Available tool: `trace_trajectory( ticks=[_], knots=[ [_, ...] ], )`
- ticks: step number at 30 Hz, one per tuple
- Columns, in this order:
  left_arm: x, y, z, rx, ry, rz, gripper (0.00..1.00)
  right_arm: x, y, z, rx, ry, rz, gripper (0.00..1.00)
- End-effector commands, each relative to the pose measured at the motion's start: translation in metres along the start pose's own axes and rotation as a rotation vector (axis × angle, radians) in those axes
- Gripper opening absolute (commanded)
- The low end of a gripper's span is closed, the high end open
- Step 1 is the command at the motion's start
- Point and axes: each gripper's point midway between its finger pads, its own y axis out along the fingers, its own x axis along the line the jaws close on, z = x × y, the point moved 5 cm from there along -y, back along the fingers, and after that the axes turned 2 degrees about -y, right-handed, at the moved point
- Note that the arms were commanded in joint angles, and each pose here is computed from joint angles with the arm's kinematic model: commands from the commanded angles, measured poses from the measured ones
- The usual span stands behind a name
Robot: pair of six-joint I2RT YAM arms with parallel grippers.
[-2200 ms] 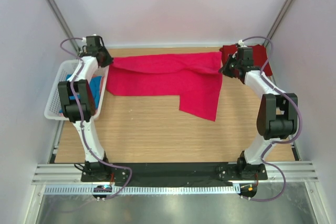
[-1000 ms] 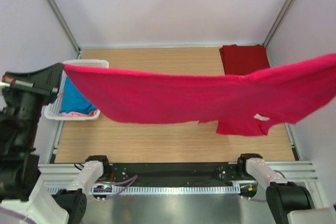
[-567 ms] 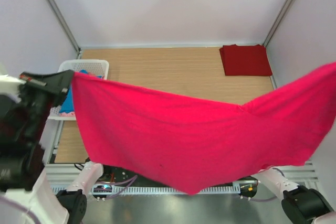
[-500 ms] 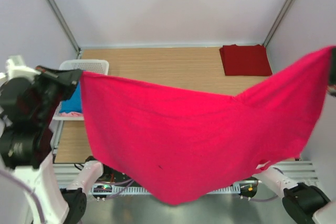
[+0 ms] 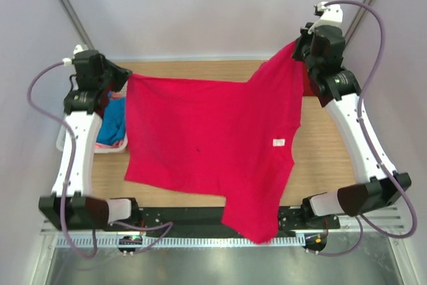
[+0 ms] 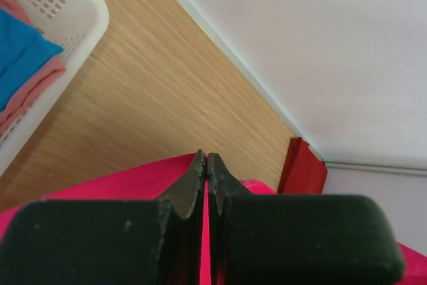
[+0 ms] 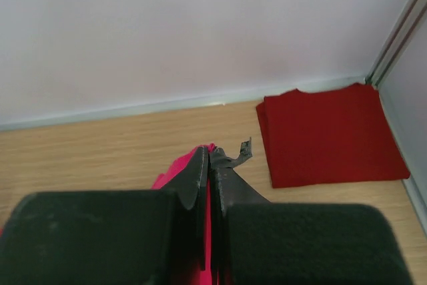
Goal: Fold and stack the t-shirts
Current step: Flatten the tshirt out, then fold the tshirt
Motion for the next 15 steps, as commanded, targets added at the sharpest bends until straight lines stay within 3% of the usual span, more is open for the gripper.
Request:
trace_trajectory(
  ticks=[1,6,12,15],
  knots=[
    [-0.006,0.063,-0.003,-0.016,0.047,0.059,0.00,-0.020,0.026,-0.017,-0.161,0.081,-0.014,0.01],
    [0.018,0.149,0.010,0.041,0.133,-0.017,0.00,-0.038,0.089,0.062,-0.047,0.149,-0.067,0.01],
    [0.014,0.208,0.010,0.077,0.186,0.016,0.00,-0.039,0.137,0.098,0.023,0.199,-0.168,0.01],
    [0.020,0.230,0.012,0.103,0.189,0.012,0.00,-0.039,0.141,0.108,0.082,0.214,-0.159,0.01]
  ],
)
